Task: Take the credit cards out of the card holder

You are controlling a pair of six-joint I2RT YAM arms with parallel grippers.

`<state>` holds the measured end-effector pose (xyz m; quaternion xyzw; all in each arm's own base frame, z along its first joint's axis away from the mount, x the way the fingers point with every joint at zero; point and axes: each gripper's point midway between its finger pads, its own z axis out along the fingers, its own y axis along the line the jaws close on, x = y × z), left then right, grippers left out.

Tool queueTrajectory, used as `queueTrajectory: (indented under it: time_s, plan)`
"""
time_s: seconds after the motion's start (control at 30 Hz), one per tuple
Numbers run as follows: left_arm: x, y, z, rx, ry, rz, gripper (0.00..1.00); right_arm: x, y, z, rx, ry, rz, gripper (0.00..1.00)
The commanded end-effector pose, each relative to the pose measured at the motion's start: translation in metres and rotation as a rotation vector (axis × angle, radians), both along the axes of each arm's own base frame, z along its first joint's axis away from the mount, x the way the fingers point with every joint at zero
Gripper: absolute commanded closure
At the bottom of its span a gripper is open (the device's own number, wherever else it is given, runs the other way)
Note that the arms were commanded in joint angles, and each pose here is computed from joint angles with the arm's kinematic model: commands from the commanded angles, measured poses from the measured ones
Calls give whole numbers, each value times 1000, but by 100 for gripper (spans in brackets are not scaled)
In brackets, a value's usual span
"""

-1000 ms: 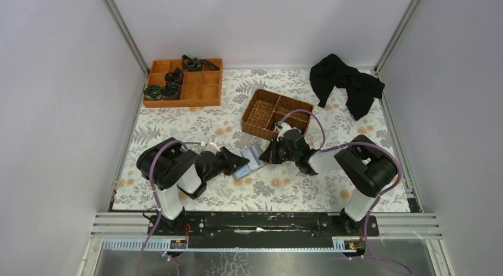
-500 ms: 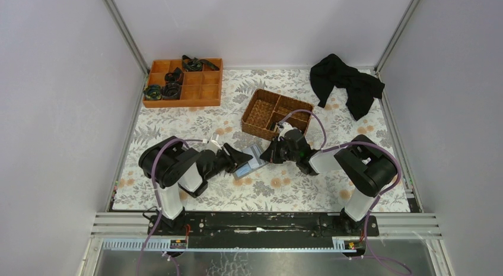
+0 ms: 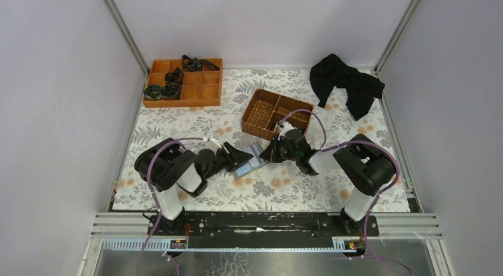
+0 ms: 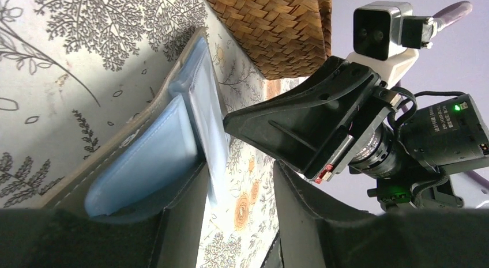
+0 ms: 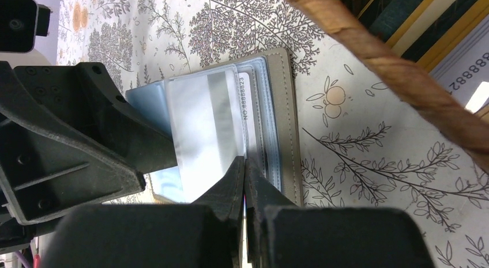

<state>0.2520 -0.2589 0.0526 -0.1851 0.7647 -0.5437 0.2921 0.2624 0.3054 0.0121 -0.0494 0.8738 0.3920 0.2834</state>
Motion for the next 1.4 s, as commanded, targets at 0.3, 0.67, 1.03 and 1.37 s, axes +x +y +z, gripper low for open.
queueTrajectory:
  time_s: [0.3,0.67,1.03,1.37]
  plan:
    - [4,-48,60,-185,-186,-193,49,-75,-32,-78,-235,283,92,100]
    - [11,-52,61,-175,-203,-191,49,-81,-20,-81,-230,292,118,100]
    - [-13,-22,34,-120,-112,-156,58,-74,-29,-74,-281,255,96,100]
    - [-34,-16,45,-144,-99,-188,61,-68,-41,-71,-322,231,63,100]
